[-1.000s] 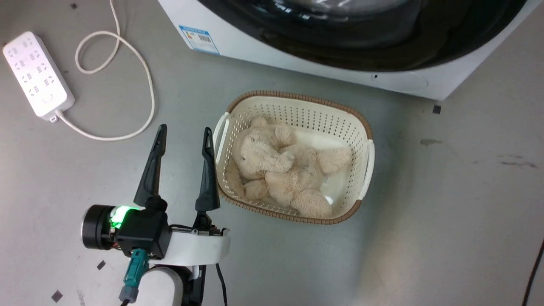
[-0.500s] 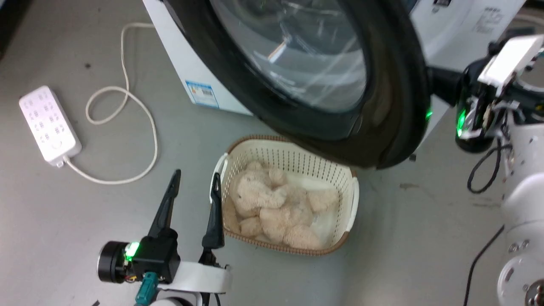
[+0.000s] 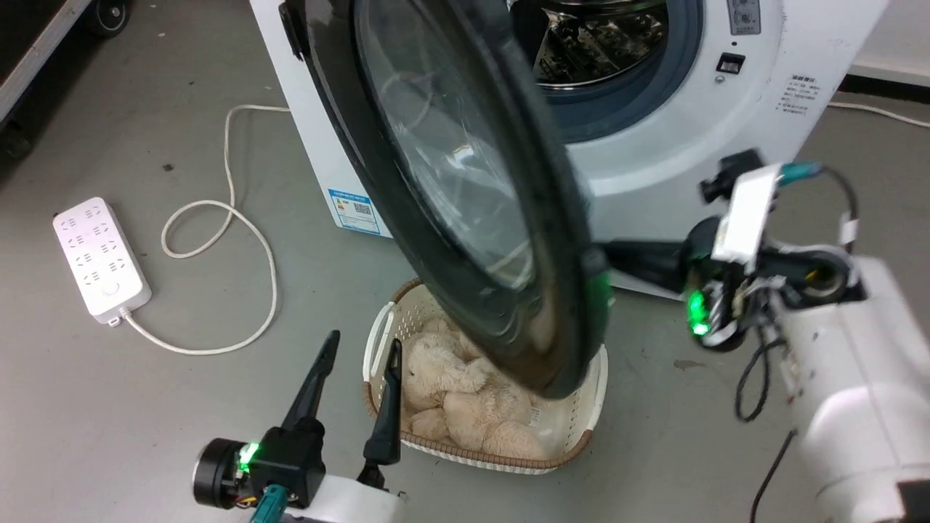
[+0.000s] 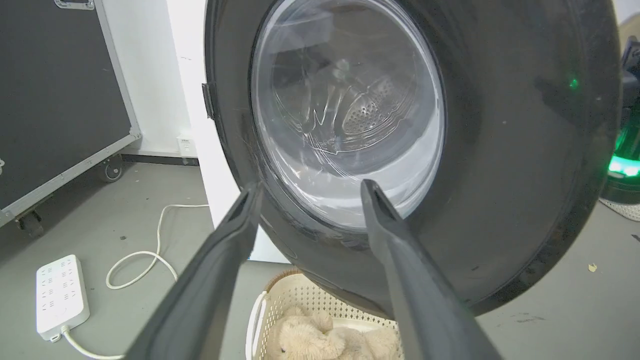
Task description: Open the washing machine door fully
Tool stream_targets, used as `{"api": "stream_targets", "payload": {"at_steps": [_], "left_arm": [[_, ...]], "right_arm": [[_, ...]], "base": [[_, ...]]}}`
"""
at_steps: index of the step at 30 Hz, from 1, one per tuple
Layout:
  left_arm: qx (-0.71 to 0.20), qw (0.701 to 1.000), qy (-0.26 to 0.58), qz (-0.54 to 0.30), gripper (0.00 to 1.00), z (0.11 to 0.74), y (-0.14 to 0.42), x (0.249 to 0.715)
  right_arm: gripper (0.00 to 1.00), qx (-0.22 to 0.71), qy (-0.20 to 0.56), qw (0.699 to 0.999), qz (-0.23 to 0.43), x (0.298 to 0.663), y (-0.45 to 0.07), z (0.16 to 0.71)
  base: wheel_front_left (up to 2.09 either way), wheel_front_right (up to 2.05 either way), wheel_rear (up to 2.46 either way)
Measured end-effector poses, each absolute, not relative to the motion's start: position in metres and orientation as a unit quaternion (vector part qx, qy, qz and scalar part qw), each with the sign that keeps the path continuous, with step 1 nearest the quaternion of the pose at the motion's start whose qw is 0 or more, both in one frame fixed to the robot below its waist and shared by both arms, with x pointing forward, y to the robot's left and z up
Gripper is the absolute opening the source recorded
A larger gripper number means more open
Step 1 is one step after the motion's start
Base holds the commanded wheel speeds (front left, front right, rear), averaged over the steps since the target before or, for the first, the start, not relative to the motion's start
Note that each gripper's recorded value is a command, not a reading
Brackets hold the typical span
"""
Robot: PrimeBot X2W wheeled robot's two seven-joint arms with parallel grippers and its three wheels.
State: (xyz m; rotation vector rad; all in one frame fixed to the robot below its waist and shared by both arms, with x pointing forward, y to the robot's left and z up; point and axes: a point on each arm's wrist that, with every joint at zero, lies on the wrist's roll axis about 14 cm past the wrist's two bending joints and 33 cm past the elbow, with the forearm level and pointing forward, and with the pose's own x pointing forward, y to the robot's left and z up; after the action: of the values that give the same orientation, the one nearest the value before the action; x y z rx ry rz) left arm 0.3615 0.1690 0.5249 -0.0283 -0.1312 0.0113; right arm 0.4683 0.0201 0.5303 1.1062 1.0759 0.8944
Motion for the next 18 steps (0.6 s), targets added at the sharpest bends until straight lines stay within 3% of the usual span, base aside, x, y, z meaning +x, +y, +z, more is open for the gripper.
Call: {"api": "stream_targets", "payload": {"at_steps": [9,14,15,16,18], "left_arm": [[-0.039,0.997,-0.063,-0.004,1.0,0.524,0.163,0.352],[-0.04,0.997,-0.062,-0.006,1.0,0.523,0.161,0.352],[-0.04,0.997,-0.062,-0.006,1.0,0.524,0.161,0.352],[-0.04,0.997,-0.063,-0.005,1.0,0.524,0.161,0.352],[-0.04,0.997,-0.065,-0.006,1.0,0.525,0.161,0.353]], "right_arm": [[0.0,0.455,0.497,0.591,0.444,0.407,0.076,0.513],[0.0,0.462,0.479,0.601,0.443,0.404,0.083,0.515],[0.43,0.468,0.47,0.608,0.437,0.408,0.082,0.516],[1.0,0.469,0.462,0.616,0.432,0.411,0.08,0.517],[1.0,0.468,0.442,0.639,0.422,0.418,0.072,0.52]], "base": [[0.0,0.0,0.0],[0.0,0.0,0.0],[0.0,0.0,0.0],[0.0,0.0,0.0],[0.0,0.0,0.0]]}}
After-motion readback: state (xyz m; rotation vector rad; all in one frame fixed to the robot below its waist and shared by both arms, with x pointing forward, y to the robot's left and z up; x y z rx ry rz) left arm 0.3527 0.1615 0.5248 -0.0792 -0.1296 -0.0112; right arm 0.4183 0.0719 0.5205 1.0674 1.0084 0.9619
